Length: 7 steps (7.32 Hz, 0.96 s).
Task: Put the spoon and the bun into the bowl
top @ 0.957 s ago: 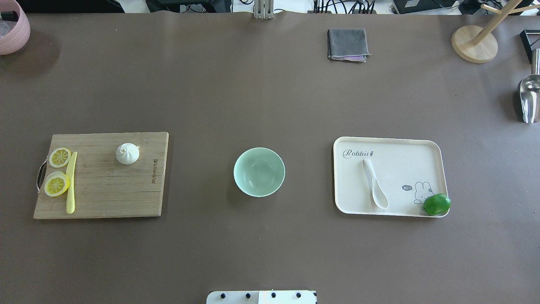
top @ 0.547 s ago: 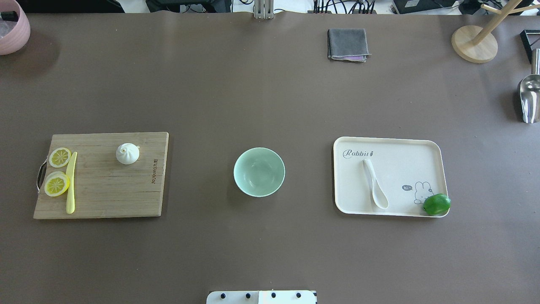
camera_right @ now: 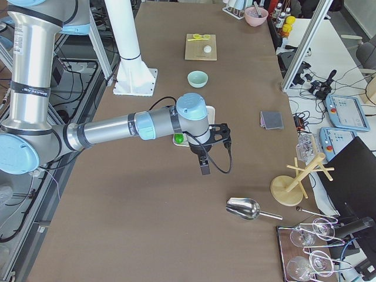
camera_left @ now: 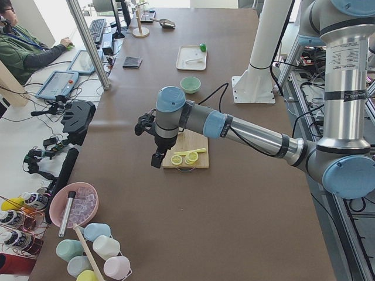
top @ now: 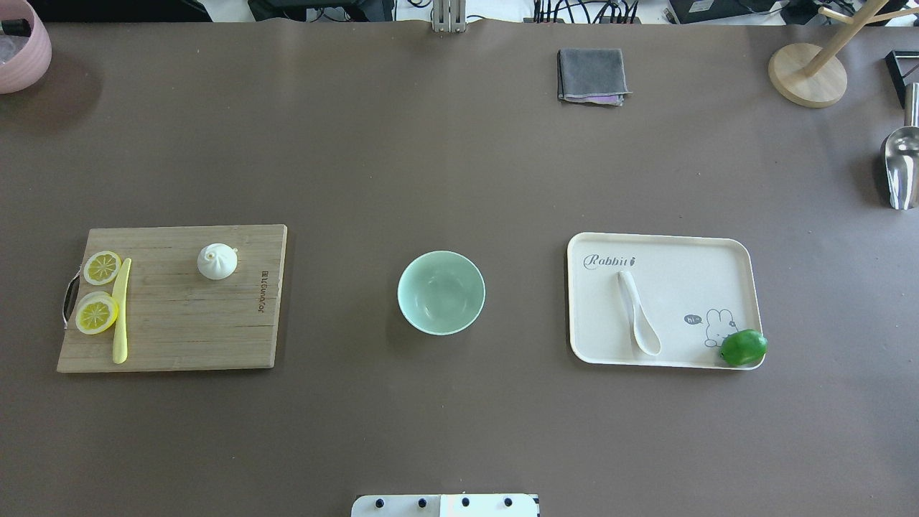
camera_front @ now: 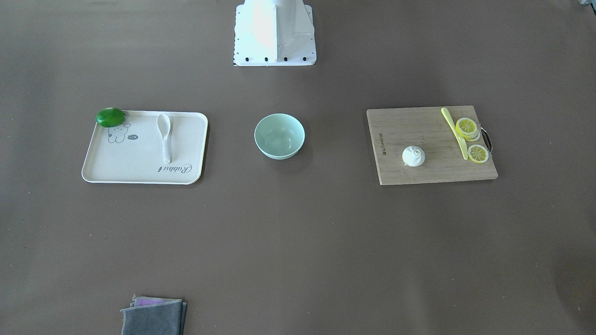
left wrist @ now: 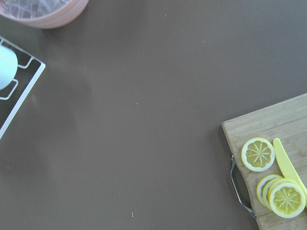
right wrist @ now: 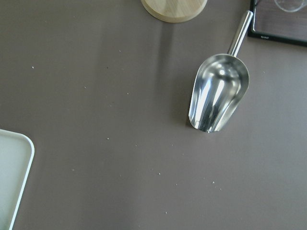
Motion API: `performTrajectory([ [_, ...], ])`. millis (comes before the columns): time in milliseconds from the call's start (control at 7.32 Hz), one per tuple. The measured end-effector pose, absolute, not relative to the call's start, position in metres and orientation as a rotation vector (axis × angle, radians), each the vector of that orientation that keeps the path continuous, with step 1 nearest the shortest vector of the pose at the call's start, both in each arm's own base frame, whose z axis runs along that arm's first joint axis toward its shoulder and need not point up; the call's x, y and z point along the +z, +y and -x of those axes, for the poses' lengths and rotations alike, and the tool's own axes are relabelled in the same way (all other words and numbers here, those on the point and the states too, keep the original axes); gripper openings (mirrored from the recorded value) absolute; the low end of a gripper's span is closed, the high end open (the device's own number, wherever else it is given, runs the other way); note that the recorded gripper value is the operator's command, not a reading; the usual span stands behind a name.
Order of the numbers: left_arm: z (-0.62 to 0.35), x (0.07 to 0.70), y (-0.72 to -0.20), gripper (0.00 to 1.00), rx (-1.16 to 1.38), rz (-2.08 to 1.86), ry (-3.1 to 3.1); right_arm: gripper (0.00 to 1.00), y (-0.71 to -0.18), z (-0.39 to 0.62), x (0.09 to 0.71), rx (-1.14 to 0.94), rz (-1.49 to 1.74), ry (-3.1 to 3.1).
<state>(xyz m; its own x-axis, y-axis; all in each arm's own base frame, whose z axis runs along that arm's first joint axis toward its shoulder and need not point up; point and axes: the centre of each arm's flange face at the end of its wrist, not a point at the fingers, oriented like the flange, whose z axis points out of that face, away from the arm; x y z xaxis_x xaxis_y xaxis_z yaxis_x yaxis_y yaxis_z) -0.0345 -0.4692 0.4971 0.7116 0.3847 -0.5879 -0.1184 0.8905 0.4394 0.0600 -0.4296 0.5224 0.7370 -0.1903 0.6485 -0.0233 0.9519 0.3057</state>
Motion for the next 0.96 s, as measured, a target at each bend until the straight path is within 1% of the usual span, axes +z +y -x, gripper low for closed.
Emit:
performTrajectory([
  [137, 0.034, 0.5, -0.476, 0.99, 0.307, -0.451, 0.729, 1.0, -0.435, -0.059, 0.514, -0.118, -0.368, -0.746],
  [410, 0.034, 0.499, -0.484, 0.99, 0.327, -0.507, 0.73, 1.0, -0.437, -0.058, 0.519, -0.145, -0.421, -0.756],
  [683, 0.032, 0.504, -0.479, 0.99, 0.326, -0.575, 0.735, 1.0, -0.439, -0.052, 0.528, -0.167, -0.472, -0.765],
  [957, 0.0, 0.501, -0.482, 0.99, 0.351, -0.614, 0.772, 1.0, -0.459, -0.003, 0.506, -0.132, -0.444, -0.813],
])
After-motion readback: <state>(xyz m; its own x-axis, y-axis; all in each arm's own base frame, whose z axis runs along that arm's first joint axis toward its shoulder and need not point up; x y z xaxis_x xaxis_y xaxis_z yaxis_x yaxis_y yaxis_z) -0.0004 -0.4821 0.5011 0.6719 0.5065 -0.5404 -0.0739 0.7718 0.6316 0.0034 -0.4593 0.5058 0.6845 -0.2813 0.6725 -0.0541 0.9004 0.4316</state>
